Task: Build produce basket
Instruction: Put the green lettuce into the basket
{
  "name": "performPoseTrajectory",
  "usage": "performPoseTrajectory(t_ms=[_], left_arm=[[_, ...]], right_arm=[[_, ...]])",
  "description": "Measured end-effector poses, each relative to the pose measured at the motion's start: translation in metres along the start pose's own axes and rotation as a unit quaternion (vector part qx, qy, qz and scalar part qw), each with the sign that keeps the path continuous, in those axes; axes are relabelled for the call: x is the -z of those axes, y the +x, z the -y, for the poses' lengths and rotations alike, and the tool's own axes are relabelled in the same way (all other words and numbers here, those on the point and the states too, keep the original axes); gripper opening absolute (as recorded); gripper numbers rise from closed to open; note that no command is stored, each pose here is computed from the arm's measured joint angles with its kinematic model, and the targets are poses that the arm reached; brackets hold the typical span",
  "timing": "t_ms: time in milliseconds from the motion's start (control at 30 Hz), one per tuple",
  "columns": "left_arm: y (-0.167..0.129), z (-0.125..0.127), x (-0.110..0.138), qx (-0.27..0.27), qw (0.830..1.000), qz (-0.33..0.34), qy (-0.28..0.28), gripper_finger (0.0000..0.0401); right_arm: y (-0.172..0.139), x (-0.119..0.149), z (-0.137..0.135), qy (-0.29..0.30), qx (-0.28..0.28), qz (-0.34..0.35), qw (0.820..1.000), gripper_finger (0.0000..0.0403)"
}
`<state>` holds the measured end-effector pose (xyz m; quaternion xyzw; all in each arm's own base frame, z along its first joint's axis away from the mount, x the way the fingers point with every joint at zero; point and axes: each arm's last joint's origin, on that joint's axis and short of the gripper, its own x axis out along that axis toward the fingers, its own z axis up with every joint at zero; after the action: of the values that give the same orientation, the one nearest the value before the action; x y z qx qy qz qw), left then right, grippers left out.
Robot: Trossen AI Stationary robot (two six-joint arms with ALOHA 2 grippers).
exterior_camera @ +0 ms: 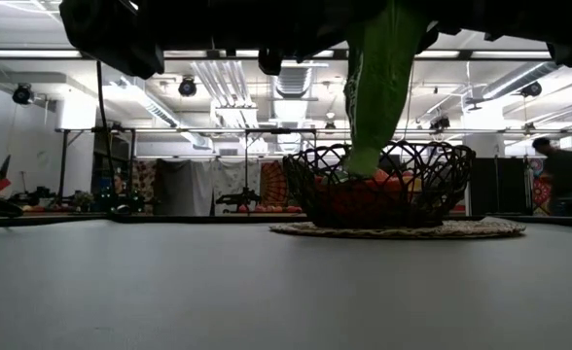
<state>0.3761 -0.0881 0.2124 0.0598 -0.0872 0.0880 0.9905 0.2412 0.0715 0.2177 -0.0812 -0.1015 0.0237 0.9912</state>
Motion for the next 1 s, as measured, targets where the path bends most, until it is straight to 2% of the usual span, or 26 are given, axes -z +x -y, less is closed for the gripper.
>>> performPoseTrajectory(t_ms=[100,267,533,667,1000], left_arm=[[0.000,-0.001,-0.002,0.000,1.000,-0.004,0.004,0.0209],[-0.004,-0.003,-0.006,-0.003,0.998,-0.047,0.039,0.0211],[-0.021,-0.016,-0.034,0.015,0.988,-0.133,0.081,0.0211],[-0.035,-0.022,-0.051,0.027,0.980,-0.162,0.111,0.0211],[-0.075,-0.042,-0.072,0.036,0.976,-0.137,0.165,0.0211]], right_arm=[[0.000,0.001,0.000,-0.001,0.007,-0.007,1.000,0.0034],[-0.003,-0.003,0.002,-0.001,0.008,-0.014,1.000,0.0034],[-0.011,-0.013,0.010,-0.003,0.059,-0.042,0.997,0.0034],[-0.014,-0.020,0.012,-0.005,0.068,-0.034,0.997,0.0034],[-0.011,-0.048,0.020,-0.005,0.087,0.025,0.996,0.0034]])
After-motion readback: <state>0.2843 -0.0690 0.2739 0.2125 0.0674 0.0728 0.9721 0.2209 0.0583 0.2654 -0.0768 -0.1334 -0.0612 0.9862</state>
